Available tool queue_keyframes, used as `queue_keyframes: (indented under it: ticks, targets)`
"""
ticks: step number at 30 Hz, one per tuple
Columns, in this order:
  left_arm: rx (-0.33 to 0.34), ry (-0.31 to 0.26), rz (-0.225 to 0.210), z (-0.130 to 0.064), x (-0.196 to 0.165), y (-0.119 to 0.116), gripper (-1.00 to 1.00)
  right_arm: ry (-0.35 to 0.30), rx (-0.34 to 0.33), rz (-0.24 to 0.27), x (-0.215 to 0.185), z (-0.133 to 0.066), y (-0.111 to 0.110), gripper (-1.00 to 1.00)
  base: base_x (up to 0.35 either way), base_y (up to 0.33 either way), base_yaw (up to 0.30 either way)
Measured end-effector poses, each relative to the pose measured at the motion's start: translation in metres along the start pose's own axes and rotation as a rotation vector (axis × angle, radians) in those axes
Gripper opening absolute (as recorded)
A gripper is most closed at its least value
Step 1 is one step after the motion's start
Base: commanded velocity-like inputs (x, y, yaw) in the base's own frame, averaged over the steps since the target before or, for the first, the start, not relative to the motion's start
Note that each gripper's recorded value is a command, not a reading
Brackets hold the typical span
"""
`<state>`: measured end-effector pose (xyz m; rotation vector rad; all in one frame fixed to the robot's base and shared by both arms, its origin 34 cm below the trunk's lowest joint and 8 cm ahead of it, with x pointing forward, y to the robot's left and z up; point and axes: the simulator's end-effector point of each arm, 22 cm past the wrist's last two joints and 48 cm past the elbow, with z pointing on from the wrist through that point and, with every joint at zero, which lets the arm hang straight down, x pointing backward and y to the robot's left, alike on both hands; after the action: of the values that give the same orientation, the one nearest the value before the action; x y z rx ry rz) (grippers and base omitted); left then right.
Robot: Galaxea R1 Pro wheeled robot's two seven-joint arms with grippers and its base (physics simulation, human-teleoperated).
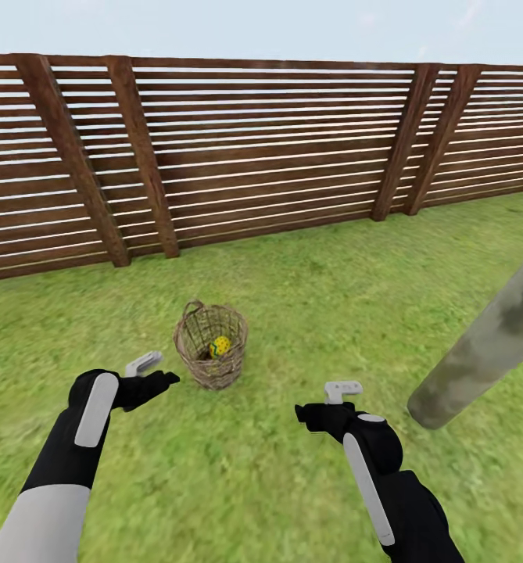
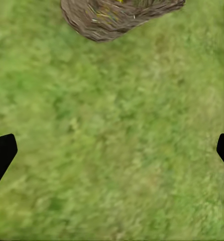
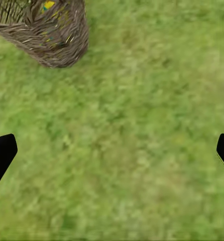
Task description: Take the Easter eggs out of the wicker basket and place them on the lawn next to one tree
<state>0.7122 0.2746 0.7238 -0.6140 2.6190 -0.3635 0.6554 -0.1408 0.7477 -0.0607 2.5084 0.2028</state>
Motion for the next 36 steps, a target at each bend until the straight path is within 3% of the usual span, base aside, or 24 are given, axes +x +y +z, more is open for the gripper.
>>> queue_keyframes:
  ticks: [6,20,36]
  targets:
    - [0.015,-0.005,-0.026,-0.003,-0.006,0.006,1.00,0.000,0.000,-0.001,0.000,0.000,0.000,1.00,0.330,0.000,-0.014]
    - [0.018,-0.009,-0.029,-0.005,-0.008,0.008,1.00,-0.003,-0.001,-0.001,-0.001,-0.001,0.001,1.00,0.333,0.000,-0.012]
    - [0.023,-0.024,-0.028,-0.012,-0.013,0.005,1.00,-0.018,-0.001,-0.002,-0.007,-0.006,0.001,1.00,0.319,0.035,-0.186]
